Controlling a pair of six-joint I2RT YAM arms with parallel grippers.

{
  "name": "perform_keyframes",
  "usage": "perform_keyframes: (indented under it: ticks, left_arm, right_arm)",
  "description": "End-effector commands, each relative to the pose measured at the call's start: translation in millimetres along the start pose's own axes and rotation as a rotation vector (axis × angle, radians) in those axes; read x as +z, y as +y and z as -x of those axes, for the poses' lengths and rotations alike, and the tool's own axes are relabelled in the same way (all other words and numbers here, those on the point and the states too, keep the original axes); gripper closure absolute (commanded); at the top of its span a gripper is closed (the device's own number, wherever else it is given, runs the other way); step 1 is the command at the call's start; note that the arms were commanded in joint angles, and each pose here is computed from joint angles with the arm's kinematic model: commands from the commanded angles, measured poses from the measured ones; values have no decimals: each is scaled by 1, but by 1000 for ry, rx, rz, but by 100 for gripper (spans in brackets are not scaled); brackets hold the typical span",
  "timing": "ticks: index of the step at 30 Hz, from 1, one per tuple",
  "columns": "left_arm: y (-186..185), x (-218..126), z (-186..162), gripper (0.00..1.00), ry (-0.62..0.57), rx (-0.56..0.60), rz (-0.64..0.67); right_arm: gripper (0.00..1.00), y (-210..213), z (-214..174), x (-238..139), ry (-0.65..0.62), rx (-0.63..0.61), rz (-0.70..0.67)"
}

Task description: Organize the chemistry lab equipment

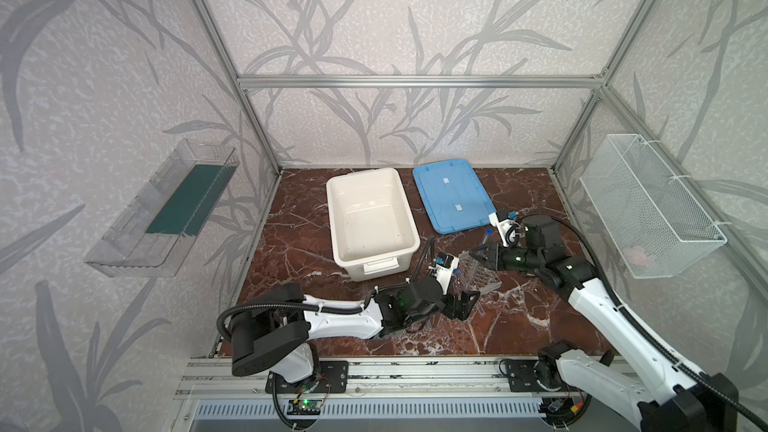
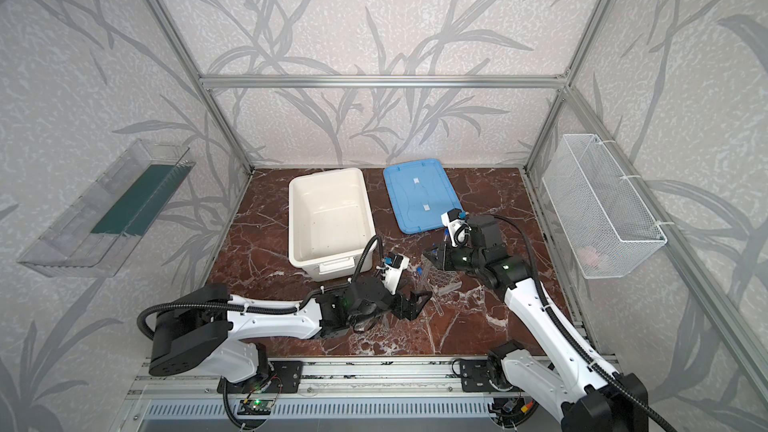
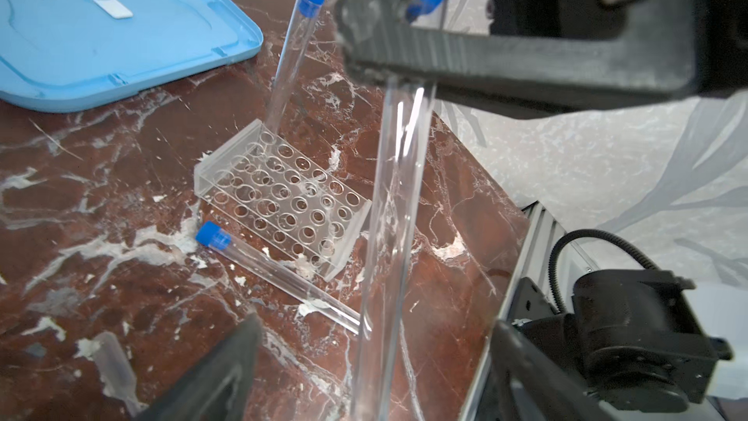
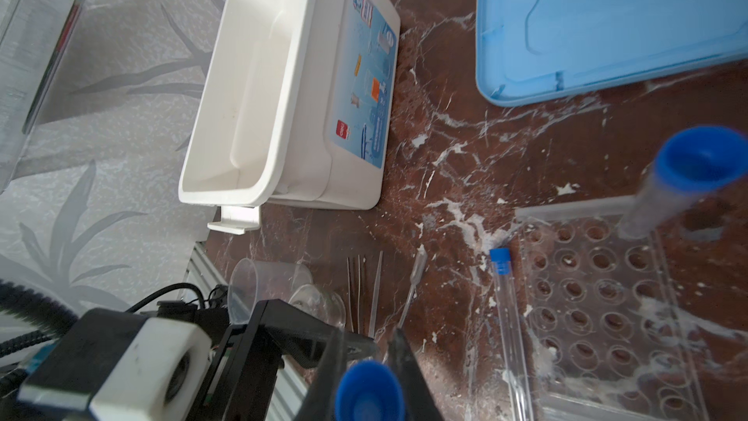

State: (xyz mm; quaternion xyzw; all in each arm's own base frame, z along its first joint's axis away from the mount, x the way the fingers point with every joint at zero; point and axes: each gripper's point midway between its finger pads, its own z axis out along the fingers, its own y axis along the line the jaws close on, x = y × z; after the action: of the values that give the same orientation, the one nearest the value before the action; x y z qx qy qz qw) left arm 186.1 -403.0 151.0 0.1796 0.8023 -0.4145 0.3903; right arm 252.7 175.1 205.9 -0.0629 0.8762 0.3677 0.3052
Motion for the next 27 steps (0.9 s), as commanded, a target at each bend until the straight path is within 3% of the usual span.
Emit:
perform_keyframes:
  ticks: [1,6,12,27]
  left_arm:
    - [-15,-2,22,1,-46,-102,-21]
    - [4,-1,21,1,40,-203,179]
    - [3,3,28,1,58,-240,236]
    - [18,44,-4,1,166,-256,300]
  right_arm:
    - [83,-20,8,-19,-93,-117,-159]
    - [83,-46,29,-43,-264,-250,-357]
    - [83,-64,47,-42,-410,-302,-447]
    - [83,-82,61,-10,-476,-389,-529]
